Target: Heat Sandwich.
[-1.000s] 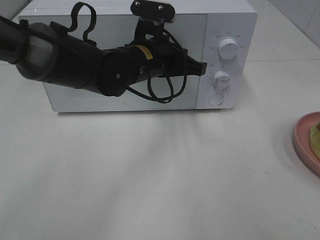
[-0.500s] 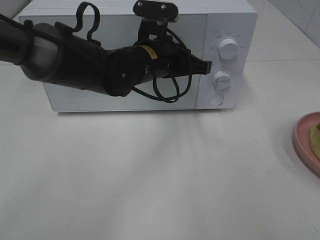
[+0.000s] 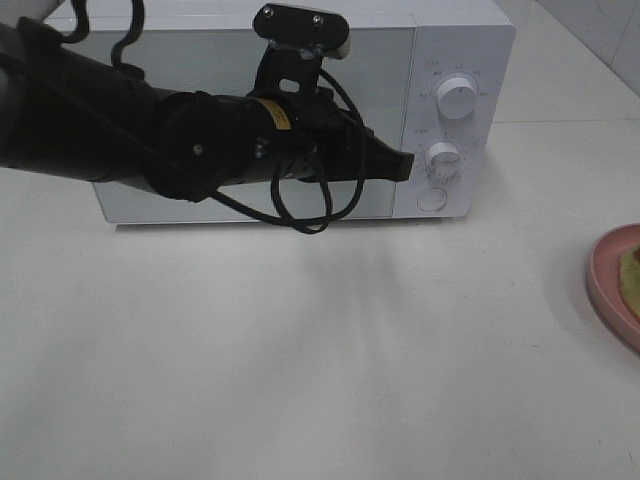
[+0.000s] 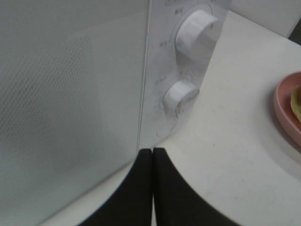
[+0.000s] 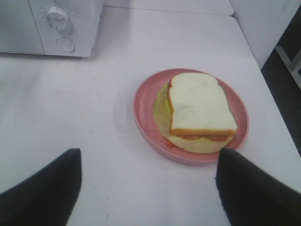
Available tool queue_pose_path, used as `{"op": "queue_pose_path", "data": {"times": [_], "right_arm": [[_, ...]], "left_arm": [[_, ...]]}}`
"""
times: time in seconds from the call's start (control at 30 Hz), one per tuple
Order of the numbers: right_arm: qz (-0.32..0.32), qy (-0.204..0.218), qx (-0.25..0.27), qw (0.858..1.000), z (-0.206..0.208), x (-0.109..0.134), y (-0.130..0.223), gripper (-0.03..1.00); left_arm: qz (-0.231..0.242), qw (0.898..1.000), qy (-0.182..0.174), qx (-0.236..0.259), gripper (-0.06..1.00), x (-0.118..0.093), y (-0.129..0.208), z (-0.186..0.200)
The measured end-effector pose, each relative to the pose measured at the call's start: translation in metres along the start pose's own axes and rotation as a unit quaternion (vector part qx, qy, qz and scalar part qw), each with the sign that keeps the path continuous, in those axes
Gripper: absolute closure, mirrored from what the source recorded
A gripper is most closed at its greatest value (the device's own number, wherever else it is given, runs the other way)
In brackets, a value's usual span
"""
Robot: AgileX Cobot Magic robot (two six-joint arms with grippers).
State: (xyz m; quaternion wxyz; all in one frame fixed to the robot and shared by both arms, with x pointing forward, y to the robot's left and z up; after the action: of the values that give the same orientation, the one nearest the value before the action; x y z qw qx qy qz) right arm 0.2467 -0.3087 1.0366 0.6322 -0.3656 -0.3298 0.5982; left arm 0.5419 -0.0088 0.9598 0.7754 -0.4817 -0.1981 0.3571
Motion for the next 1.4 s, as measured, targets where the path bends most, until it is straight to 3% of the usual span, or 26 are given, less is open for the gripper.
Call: {"op": "queue_pose_path", "data": {"times": [0.07, 0.1, 0.13, 0.23, 0.27, 0.3, 0.37, 0.5, 0.67, 0.77, 0.8, 1.03, 1.13, 1.4], "right_arm": [[0.000, 0.000, 0.000, 1.000, 0.000, 0.000, 0.000, 0.20], [0.000, 0.000, 0.000, 1.000, 0.000, 0.000, 0.000, 0.20], [0.000, 0.000, 0.000, 1.000, 0.000, 0.000, 0.000, 0.20], [0.000, 0.000, 0.000, 1.000, 0.000, 0.000, 0.000, 0.20], [0.000, 0.000, 0.000, 1.000, 0.000, 0.000, 0.000, 0.20], [0.000, 0.000, 0.000, 1.000, 0.000, 0.000, 0.000, 0.20], [0.000, 0.000, 0.000, 1.000, 0.000, 0.000, 0.000, 0.20], [0.000, 0.000, 0.000, 1.000, 0.000, 0.000, 0.000, 0.20], [0.000, 0.000, 0.000, 1.000, 0.000, 0.000, 0.000, 0.20], [0.000, 0.000, 0.000, 1.000, 0.000, 0.000, 0.000, 0.20], [0.000, 0.000, 0.000, 1.000, 0.000, 0.000, 0.000, 0.20], [0.000, 0.000, 0.000, 1.000, 0.000, 0.000, 0.000, 0.20], [0.000, 0.000, 0.000, 1.000, 0.000, 0.000, 0.000, 0.20], [0.000, 0.000, 0.000, 1.000, 0.000, 0.000, 0.000, 0.20]], "left_arm": [[0.000, 1.000, 0.006, 0.029, 0.93, -0.001, 0.005, 0.009], [0.000, 0.998, 0.014, 0.057, 0.80, -0.002, 0.007, 0.018], [0.000, 0.998, 0.014, 0.057, 0.80, -0.002, 0.007, 0.018], [0.000, 0.992, 0.031, 0.119, 0.36, -0.006, 0.011, 0.034], [0.000, 0.992, 0.031, 0.119, 0.36, -0.006, 0.011, 0.034], [0.000, 0.990, 0.035, 0.133, 0.12, -0.007, 0.012, 0.037], [-0.010, 0.985, 0.045, 0.165, 0.00, -0.009, 0.013, 0.047], [-0.031, 0.977, 0.053, 0.203, -0.02, -0.009, 0.017, 0.056], [-0.049, 0.952, 0.066, 0.296, -0.03, -0.008, 0.027, 0.079], [-0.040, 0.946, 0.062, 0.316, -0.03, -0.002, 0.028, 0.085], [-0.020, 0.942, 0.050, 0.332, -0.03, 0.010, 0.029, 0.090], [0.033, 0.939, 0.007, 0.344, -0.03, 0.051, 0.037, 0.114], [0.071, 0.941, -0.030, 0.329, -0.03, 0.080, 0.038, 0.140], [0.128, 0.943, -0.092, 0.292, -0.03, 0.116, 0.037, 0.190]]}}
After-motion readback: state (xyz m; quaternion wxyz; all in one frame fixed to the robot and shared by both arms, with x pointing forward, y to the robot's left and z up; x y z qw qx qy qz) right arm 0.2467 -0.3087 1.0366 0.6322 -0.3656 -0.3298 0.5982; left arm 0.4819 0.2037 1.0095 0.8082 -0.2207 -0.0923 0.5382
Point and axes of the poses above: a point on each arm's last joint axis where the gripper is mounted, z pointing back along that axis away from the gripper, x along the wrist's bending axis when the last joint is at zero, y = z × x, the point moved 2 cm from there along -z, pointing out along that axis toward the gripper, and after that the axes turned 4 degrees about -z, right-handed, at the moved point
